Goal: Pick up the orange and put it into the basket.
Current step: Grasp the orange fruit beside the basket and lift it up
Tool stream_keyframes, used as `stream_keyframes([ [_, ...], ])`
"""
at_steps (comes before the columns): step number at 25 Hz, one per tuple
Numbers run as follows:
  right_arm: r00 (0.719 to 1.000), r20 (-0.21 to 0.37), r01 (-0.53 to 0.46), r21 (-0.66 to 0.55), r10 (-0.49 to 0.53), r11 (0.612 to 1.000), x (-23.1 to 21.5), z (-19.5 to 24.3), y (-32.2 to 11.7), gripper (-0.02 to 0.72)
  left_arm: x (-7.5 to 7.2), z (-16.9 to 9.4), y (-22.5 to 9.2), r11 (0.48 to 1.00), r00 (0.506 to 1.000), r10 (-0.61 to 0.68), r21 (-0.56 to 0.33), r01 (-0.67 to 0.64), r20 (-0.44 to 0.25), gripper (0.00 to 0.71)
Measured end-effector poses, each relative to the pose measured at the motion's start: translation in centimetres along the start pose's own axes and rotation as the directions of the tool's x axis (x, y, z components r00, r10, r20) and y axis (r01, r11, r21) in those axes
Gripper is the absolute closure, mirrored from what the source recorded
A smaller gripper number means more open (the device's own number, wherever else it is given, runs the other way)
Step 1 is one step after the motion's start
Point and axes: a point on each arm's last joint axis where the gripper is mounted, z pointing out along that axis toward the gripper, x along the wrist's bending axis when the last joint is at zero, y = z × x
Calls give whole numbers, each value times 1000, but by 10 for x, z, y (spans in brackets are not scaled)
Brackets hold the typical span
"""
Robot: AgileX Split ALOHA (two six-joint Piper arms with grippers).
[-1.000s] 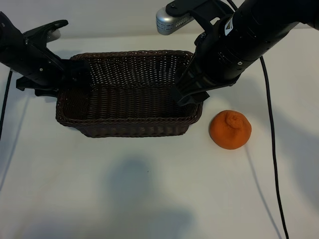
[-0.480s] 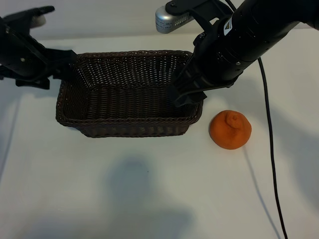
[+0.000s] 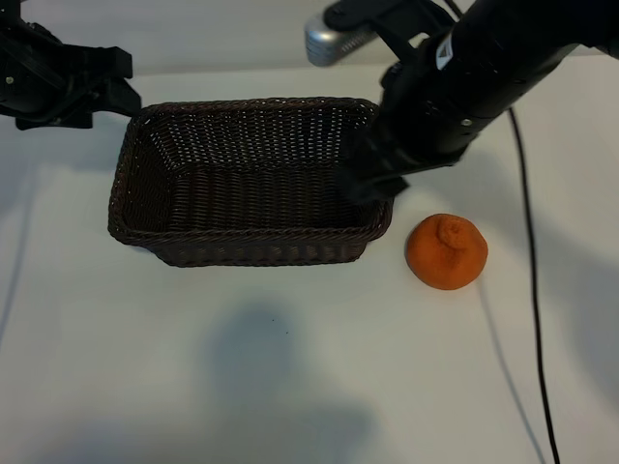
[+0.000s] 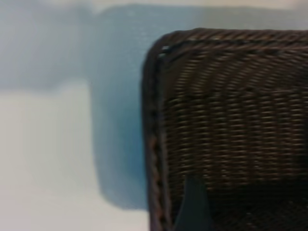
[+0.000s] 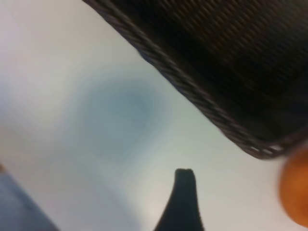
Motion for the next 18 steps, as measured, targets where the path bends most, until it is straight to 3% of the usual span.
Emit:
stream_keyframes([
  [5, 977, 214, -12, 121, -15, 993, -19, -2, -11, 110, -2, 0, 0, 1000, 1000, 6, 1, -6, 25, 117],
  [8, 955, 297, -14, 128, -25, 992, -28, -5, -12, 110, -3, 0, -1, 1000, 1000, 7, 5, -8, 27, 117],
  [13, 957, 289, -47, 71, 25, 996, -40, -1, -10, 110, -3, -1, -1, 1000, 1000, 9, 6, -9, 27, 117],
  [18, 964, 237, -143, 66, 124, 987, -67, 15, -27, 110, -3, -1, -1, 1000, 1000, 9, 7, -9, 28, 117],
])
